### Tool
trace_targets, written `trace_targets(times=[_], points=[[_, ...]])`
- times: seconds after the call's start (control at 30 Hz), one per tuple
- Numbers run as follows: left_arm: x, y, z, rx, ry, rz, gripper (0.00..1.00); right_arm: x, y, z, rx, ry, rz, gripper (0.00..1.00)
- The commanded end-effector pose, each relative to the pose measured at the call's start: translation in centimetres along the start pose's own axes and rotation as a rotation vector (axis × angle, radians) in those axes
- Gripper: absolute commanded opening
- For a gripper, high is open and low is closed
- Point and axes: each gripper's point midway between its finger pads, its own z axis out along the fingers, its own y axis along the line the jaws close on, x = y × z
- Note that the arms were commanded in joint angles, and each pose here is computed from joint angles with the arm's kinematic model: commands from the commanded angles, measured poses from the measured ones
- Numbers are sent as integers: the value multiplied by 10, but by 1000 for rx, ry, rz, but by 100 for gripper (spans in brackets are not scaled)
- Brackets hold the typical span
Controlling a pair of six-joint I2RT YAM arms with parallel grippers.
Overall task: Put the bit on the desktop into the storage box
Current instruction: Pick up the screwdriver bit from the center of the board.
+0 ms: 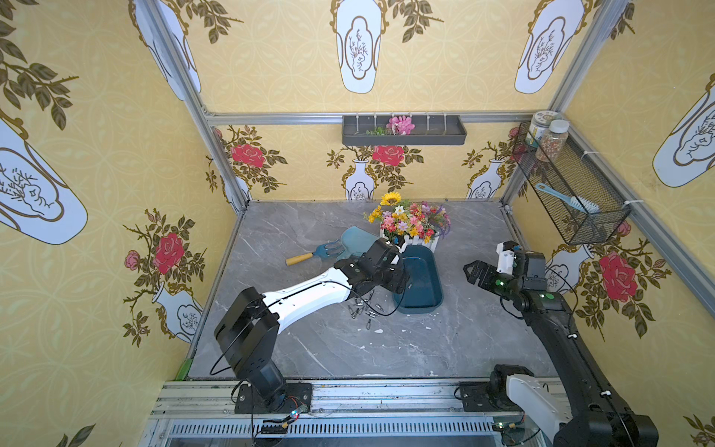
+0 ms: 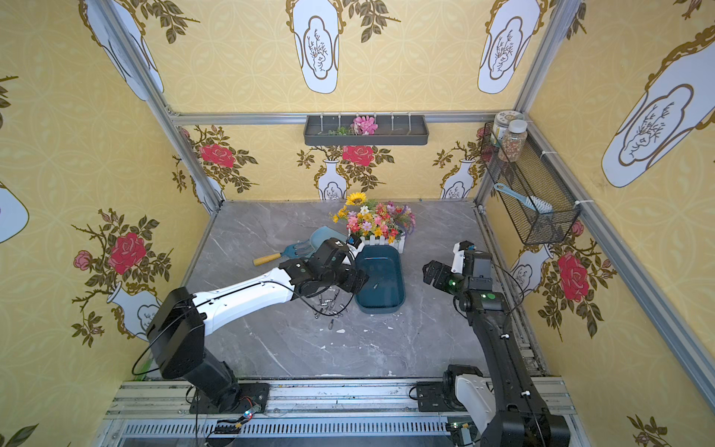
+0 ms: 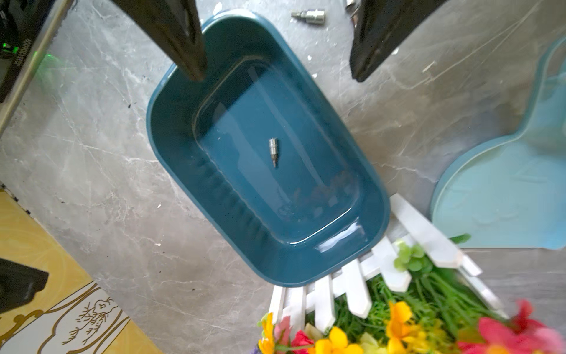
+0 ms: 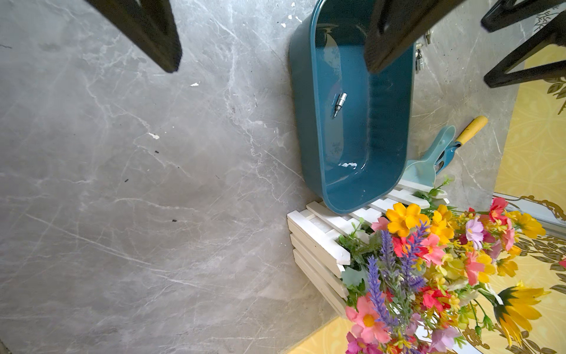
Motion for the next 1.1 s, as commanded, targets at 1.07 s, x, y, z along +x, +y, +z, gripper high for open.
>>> trace_targets(times=[1.07], points=[[89,69,24,-161,390,-231,69,-3,-2,-1,10,-30,-23,97]])
